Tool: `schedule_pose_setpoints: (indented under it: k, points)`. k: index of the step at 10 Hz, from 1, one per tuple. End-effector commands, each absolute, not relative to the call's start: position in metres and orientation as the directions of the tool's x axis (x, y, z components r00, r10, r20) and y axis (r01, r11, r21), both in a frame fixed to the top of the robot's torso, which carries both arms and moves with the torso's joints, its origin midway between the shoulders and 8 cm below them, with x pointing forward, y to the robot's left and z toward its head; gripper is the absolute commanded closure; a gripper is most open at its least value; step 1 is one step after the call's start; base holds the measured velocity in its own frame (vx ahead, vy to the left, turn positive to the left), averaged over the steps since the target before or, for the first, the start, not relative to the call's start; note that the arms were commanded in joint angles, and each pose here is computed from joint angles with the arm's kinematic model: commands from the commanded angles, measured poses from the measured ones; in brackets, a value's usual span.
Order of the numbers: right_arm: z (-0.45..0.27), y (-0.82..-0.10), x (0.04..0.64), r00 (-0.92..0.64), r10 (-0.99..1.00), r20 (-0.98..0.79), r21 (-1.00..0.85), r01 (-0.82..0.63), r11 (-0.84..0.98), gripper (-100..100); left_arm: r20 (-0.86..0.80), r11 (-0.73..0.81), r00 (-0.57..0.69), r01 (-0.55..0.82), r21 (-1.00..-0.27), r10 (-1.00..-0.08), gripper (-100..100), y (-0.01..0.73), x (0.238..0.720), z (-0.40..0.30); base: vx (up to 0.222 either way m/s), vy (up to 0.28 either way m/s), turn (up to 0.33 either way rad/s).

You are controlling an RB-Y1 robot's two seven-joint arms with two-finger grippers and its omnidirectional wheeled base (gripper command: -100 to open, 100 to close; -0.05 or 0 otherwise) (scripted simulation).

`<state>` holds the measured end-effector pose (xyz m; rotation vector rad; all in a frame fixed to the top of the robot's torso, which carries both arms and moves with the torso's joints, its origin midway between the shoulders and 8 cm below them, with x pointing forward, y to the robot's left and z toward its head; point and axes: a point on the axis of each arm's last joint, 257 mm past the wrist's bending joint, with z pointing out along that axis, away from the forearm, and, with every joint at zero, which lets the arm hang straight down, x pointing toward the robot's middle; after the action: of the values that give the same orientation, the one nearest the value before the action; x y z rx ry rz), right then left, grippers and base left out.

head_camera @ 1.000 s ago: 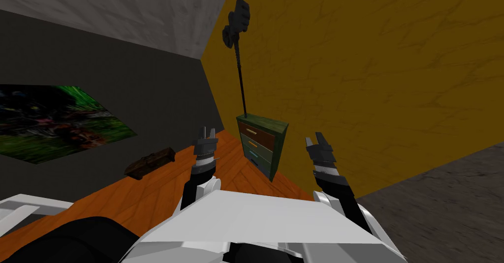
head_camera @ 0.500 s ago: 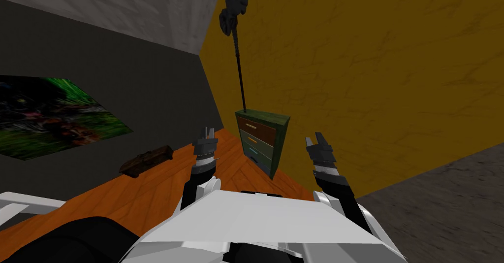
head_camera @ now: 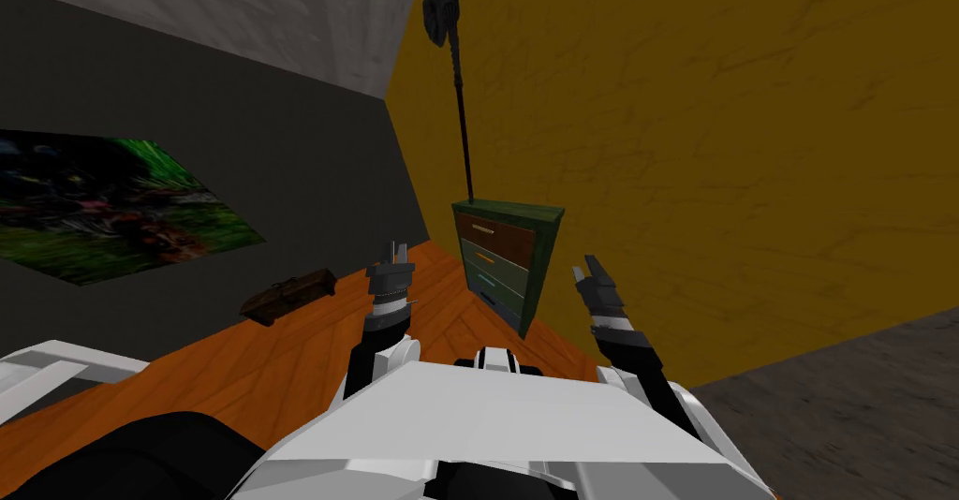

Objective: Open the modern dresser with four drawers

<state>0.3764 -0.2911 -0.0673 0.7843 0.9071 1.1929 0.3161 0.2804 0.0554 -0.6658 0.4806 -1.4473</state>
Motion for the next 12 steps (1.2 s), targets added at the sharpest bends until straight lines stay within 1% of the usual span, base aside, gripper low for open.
schedule_pose_setpoints:
  k: [1, 2, 4, 5, 7, 8, 9, 10, 11, 12]
  points:
    - [-0.12, -0.289, 0.393, 0.088, 0.963, -0.256, 0.918, -0.29, 0.27, -100, 0.093, -0.002, 0.082, 0.74, -0.673, -0.992, 0, 0.28, 0.316, 0.055, -0.014, 0.149, 0.103]
    - [-0.121, -0.289, 0.393, 0.088, 0.963, -0.256, 0.918, -0.289, 0.27, -100, 0.093, -0.002, 0.082, 0.74, -0.673, -0.992, 0, 0.28, 0.316, 0.055, -0.011, 0.109, 0.056]
    - [-0.168, -0.286, 0.402, 0.054, 0.943, -0.328, 0.927, -0.171, 0.333, -100, 0.093, -0.002, 0.082, 0.74, -0.673, -0.992, 0, 0.28, 0.316, 0.055, 0.0, 0.135, 0.131]
    - [-0.171, -0.287, 0.402, 0.054, 0.943, -0.328, 0.929, -0.16, 0.333, -100, 0.093, -0.002, 0.082, 0.74, -0.673, -0.992, 0, 0.28, 0.316, 0.055, -0.016, 0.125, 0.05]
    - [-0.221, -0.285, 0.406, 0.007, 0.914, -0.405, 0.914, -0.038, 0.405, -100, 0.093, -0.002, 0.082, 0.74, -0.673, -0.992, 0, 0.28, 0.316, 0.055, -0.026, 0.131, 0.176]
    - [-0.229, -0.288, 0.405, 0.005, 0.914, -0.405, 0.914, -0.016, 0.405, -100, 0.093, -0.002, 0.082, 0.74, -0.673, -0.992, 0, 0.28, 0.316, 0.055, -0.005, 0.132, 0.056]
    - [-0.257, -0.287, 0.404, -0.026, 0.896, -0.444, 0.895, 0.046, 0.444, -100, 0.093, -0.002, 0.082, 0.74, -0.673, -0.992, 0, 0.28, 0.316, 0.055, 0.005, 0.142, 0.115]
    - [-0.26, -0.289, 0.403, -0.025, 0.896, -0.444, 0.894, 0.058, 0.444, -100, 0.093, -0.002, 0.082, 0.74, -0.673, -0.992, 0, 0.28, 0.316, 0.055, 0.009, 0.117, 0.058]
    - [-0.286, -0.288, 0.401, -0.061, 0.874, -0.482, 0.867, 0.111, 0.486, -100, 0.093, -0.002, 0.082, 0.74, -0.673, -0.992, 0, 0.28, 0.316, 0.055, 0.016, 0.148, 0.144]
    - [-0.291, -0.291, 0.4, -0.06, 0.874, -0.483, 0.864, 0.134, 0.486, -100, 0.093, -0.002, 0.082, 0.74, -0.673, -0.992, 0, 0.28, 0.316, 0.055, -0.001, 0.118, 0.072]
